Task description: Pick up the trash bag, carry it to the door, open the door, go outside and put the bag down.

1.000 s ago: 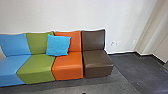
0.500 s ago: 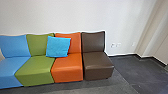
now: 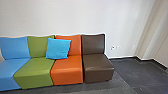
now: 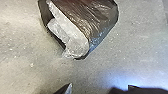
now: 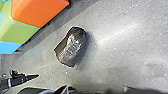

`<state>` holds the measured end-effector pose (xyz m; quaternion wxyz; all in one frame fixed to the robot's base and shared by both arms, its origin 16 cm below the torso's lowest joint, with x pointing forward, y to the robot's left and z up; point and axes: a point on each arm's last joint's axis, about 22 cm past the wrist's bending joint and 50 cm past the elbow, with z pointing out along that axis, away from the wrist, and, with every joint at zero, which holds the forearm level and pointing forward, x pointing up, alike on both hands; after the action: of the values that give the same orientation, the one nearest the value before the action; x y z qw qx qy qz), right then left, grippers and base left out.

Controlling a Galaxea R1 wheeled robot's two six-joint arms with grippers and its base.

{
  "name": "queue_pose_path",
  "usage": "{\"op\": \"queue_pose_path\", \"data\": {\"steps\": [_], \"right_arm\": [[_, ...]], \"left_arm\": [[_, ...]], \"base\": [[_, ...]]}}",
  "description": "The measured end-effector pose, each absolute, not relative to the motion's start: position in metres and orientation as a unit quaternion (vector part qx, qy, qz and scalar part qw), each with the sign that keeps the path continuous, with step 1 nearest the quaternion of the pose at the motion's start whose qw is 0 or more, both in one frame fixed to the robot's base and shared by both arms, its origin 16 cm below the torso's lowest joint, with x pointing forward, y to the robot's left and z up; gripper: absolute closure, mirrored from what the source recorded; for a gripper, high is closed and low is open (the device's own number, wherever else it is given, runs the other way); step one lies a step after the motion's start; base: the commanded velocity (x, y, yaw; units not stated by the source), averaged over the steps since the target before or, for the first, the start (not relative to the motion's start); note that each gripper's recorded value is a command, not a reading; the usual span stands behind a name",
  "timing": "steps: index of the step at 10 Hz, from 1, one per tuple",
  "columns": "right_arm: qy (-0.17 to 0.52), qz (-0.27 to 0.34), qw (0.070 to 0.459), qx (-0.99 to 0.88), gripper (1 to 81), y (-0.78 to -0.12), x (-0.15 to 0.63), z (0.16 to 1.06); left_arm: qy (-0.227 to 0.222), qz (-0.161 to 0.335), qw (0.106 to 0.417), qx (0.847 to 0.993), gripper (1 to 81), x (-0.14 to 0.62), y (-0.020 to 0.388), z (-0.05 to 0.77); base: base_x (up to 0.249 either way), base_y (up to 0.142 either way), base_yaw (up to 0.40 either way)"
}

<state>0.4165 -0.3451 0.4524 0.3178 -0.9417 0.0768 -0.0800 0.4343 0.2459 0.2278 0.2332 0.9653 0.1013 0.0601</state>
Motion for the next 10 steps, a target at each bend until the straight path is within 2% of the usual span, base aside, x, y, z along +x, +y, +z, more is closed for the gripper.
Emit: {"op": "queue_pose_path", "data": {"steps": [4, 6, 10], "right_arm": [[0.079, -0.052, 0.337, -0.937, 1.0, -0.327, 0.439, 0.413], [0.083, -0.037, 0.331, -0.939, 1.0, -0.335, 0.440, 0.392], [0.071, -0.052, 0.326, -0.941, 1.0, -0.347, 0.455, 0.376]], "left_arm": [[0.107, 0.022, 0.234, 0.966, 1.0, 0.433, 0.248, 0.176], [0.107, 0.017, 0.235, 0.966, 1.0, 0.448, 0.250, 0.158], [0.095, 0.041, 0.252, 0.962, 1.0, 0.509, 0.241, 0.151]], "base": [[0.000, 0.000, 0.000], [0.000, 0.000, 0.000], [0.000, 0.000, 0.000]]}}
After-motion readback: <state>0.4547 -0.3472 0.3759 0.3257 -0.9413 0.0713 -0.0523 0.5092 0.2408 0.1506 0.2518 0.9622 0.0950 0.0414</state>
